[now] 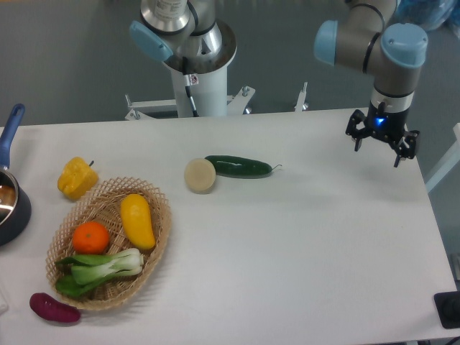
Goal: Pick up the mango from the basket
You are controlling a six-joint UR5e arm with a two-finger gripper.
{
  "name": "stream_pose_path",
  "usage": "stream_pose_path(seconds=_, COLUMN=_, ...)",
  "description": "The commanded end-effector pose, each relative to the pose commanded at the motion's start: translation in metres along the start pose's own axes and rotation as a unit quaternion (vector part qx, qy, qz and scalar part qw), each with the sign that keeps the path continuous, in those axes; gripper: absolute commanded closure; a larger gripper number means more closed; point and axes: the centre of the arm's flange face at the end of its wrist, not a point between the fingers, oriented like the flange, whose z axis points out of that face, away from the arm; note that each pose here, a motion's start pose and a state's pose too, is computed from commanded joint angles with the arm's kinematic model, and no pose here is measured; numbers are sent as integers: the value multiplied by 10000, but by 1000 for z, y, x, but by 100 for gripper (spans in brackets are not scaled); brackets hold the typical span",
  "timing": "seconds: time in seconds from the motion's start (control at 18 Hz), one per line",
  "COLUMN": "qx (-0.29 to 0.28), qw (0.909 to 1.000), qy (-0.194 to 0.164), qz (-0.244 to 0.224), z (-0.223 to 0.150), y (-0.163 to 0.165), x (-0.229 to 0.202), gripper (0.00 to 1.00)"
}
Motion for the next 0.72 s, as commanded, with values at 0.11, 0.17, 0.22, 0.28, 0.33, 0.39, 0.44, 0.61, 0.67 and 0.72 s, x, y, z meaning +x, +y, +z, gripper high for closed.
stream_pose_path(seconds=0.11, qx=0, qw=10000, qy=-8, qz=8, z=-1, y=0, x=-1, gripper=0)
stream_pose_path(seconds=0.17, qx=-2, qw=10000, qy=-8, qz=1, z=-1, y=1, x=-1, gripper=0)
stream_pose_path(seconds=0.22, qx=-2, qw=10000, qy=-23, qz=2, z=-2, y=1, x=-1, gripper=0)
stream_pose_path(seconds=0.28, qx=-3, qw=10000, qy=-31, qz=-12, z=-3, y=1, x=-2, gripper=0)
stream_pose_path(seconds=0.33, qx=-3, qw=10000, qy=-31, qz=-20, z=-3, y=1, x=-2, gripper=0)
stream_pose_path(seconds=0.39, qx=-3, qw=10000, qy=-46, qz=-18, z=-5, y=0, x=-2, gripper=0)
stream_pose_path(seconds=0.44, qx=-3, qw=10000, qy=-47, qz=-26, z=-6, y=0, x=-2, gripper=0)
stream_pose_path(seconds=0.61, qx=-8, qw=9998, qy=7, qz=-207, z=-2, y=0, x=2, gripper=0)
stream_pose_path(seconds=0.67, qx=-10, qw=9997, qy=33, qz=-241, z=-2, y=-3, x=4, gripper=0)
stream_pose_path(seconds=0.72, qx=-1, qw=9994, qy=106, qz=-325, z=-1, y=-9, x=11, gripper=0)
